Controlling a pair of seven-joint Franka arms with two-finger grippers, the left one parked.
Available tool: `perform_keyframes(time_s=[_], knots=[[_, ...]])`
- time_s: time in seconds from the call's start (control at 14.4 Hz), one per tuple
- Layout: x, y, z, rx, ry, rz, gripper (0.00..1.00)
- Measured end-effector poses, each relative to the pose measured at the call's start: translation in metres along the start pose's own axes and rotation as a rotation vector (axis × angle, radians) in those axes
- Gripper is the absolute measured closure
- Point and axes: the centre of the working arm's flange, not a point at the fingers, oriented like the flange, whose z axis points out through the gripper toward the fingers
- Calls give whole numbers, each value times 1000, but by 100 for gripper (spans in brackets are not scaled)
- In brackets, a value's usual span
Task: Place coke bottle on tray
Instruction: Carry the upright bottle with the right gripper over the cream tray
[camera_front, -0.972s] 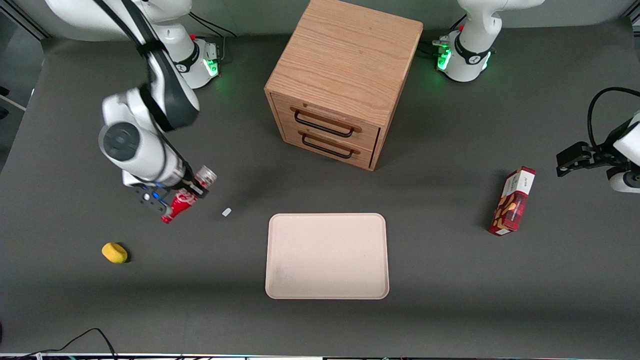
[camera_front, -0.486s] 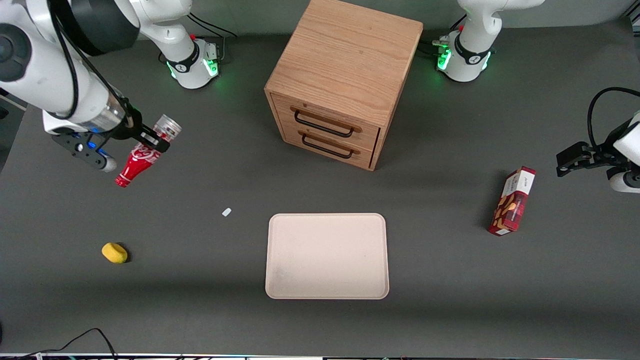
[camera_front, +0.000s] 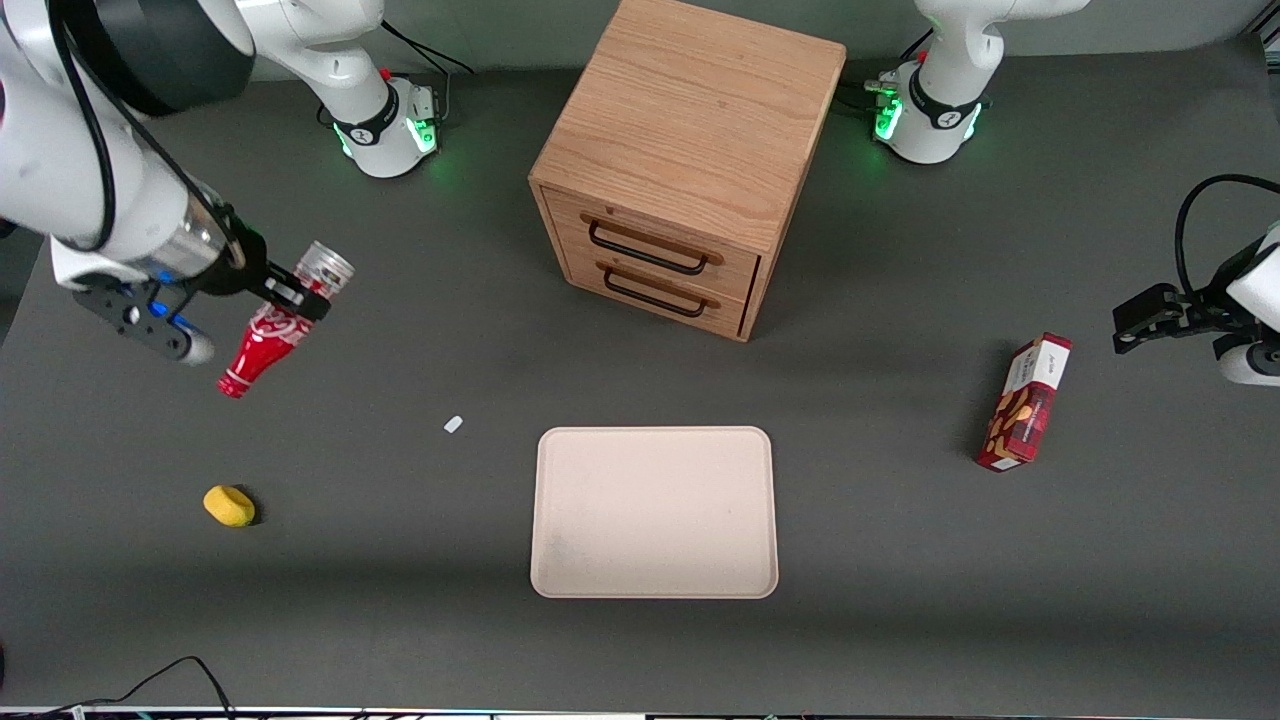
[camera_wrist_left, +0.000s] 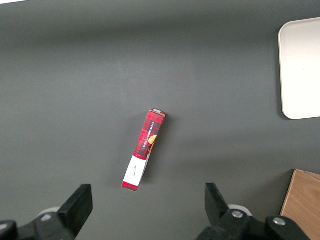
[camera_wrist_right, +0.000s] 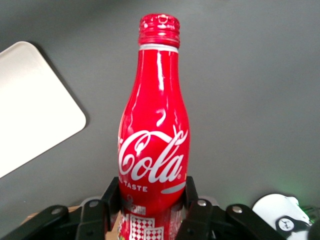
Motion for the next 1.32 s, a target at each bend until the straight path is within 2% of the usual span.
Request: perform_keyframes(time_s=[0.14,0.35,0.49,0.69,1.11,1.32], knots=[[20,-38,24,-5,-28,-32,47],[24,-111,82,-34,-59,-138,47],[19,-156,127,-52,-40,-221,47],[19,-202,189,-31,12,-325,47],[42,-232,266,43,73,-501,47],[44,-241,294,61,89,-557,47]])
